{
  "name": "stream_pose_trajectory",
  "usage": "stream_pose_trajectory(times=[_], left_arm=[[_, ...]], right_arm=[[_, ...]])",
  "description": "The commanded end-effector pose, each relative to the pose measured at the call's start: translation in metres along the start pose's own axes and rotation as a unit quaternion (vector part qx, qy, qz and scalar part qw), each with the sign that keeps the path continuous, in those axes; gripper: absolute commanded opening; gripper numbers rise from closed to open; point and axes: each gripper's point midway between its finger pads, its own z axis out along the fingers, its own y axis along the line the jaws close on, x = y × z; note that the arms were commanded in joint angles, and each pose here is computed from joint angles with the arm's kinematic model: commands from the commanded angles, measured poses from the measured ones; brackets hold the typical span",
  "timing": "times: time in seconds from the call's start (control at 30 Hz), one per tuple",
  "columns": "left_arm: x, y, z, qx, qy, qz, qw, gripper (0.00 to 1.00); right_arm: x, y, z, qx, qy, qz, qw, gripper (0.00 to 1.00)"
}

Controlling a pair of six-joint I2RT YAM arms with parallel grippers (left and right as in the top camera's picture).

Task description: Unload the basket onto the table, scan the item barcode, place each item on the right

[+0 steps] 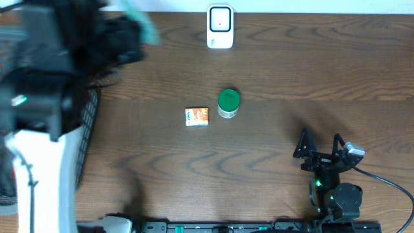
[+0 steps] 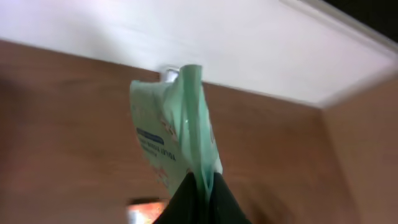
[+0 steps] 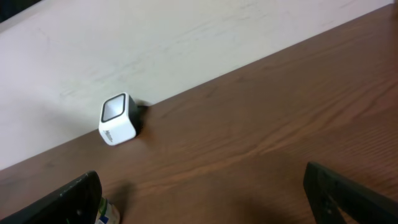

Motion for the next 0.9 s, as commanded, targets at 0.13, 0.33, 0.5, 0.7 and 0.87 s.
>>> stream_pose_trajectory(times=[0.13,0.33,0.5,0.7,0.87], left_arm=[[0.107,-0.094,0.108,0.231,0.207,0.093,0.946,0.07],[0.186,-0.136,0.147,0.364,0.312,0.135,0.867,0.07],[0.238,-0.154,0.166,0.433,0.347,0.175,0.813,0.07],[0.293,-0.150,0.197,0.443,0.387,0.194,0.785,0.07],[0.329,-0.135,0.229,0.431,0.421,0.178,0.778,0.07]], right_arm=[[0.001,-0.001,0.000,0.003,0.000,0.000,1.000,0.99],[0.000,-0.001,0.000,0.004,-0.001,0.000,1.000,0.99],[0.000,-0.001,0.000,0.003,0.000,0.000,1.000,0.99],[0.001,-0.001,0.000,0.003,0.000,0.000,1.000,0.99],[0.001,-0.001,0.000,0.003,0.000,0.000,1.000,0.99]])
